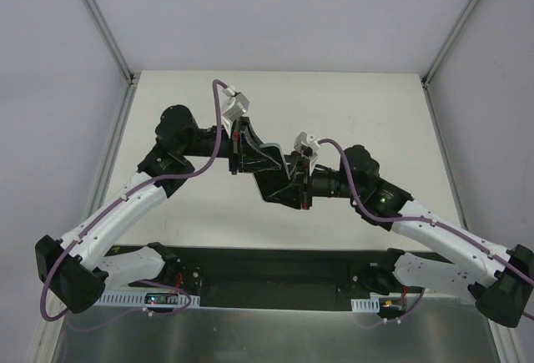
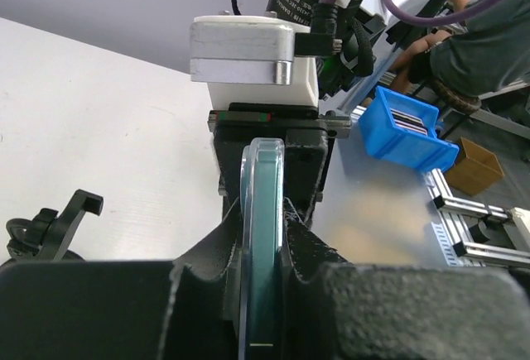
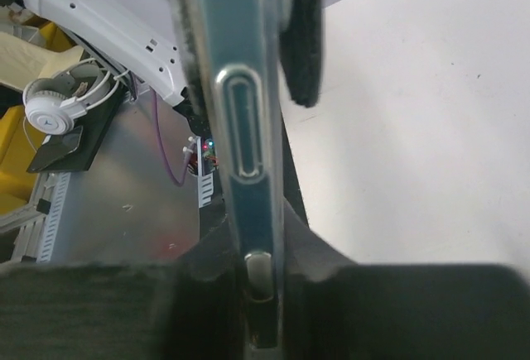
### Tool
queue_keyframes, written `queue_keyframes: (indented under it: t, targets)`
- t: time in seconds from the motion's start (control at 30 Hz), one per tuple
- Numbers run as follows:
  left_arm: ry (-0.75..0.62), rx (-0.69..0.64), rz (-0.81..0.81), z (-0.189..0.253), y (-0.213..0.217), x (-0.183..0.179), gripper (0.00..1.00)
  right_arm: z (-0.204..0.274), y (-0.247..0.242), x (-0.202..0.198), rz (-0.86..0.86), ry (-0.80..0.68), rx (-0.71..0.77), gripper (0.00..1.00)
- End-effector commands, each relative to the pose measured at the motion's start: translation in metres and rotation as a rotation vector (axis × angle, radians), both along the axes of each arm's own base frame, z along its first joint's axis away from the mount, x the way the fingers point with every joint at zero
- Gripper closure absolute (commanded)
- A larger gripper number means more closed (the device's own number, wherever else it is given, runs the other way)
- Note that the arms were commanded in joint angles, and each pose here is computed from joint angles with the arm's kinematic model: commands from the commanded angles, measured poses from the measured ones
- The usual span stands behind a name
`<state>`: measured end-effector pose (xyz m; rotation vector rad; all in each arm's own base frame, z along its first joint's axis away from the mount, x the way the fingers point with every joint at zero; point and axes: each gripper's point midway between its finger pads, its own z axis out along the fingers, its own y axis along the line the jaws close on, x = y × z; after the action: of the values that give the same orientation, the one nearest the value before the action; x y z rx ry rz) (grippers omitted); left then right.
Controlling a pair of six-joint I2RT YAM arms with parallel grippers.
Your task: Place the phone on the phone stand
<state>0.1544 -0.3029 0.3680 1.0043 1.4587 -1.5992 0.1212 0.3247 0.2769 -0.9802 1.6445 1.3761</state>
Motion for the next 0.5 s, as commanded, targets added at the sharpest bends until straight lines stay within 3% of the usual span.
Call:
queue_keyframes:
  t: [0.0,0.03,0.1,0.13,0.17,0.23,0.27,0.4,0.47]
  targets:
    - [-0.144,-0.060,0.017,0.028,0.006,-0.008,1.00,0.025,-0.005,0.015,-0.096,-0.024,0.036,0.70]
    - [-0.176,-0.046,0.106,0.026,0.006,0.007,1.00,0.020,-0.010,0.035,-0.216,-0.028,-0.003,0.34]
    - [-0.173,0.004,0.262,0.019,0.015,0.025,1.00,0.001,-0.030,0.054,-0.376,0.022,-0.151,0.12]
    - [-0.189,0.016,0.351,0.018,0.021,0.037,1.00,-0.009,-0.047,0.077,-0.536,0.023,-0.224,0.04]
    - [-0.225,0.022,0.526,0.022,0.037,0.059,1.00,-0.015,-0.067,0.081,-0.633,0.066,-0.322,0.04]
    - [-0.253,0.048,0.636,0.017,0.051,0.071,1.00,-0.039,-0.102,0.095,-0.822,0.104,-0.507,0.04]
    - [-0.268,0.039,0.690,0.022,0.060,0.074,1.00,-0.034,-0.109,0.098,-0.892,0.138,-0.511,0.04]
    - [-0.276,0.030,0.715,0.024,0.065,0.073,1.00,-0.045,-0.137,0.107,-1.088,0.194,-0.619,0.01]
    - [-0.269,0.038,0.710,0.021,0.063,0.074,1.00,-0.049,-0.140,0.108,-1.111,0.208,-0.646,0.11]
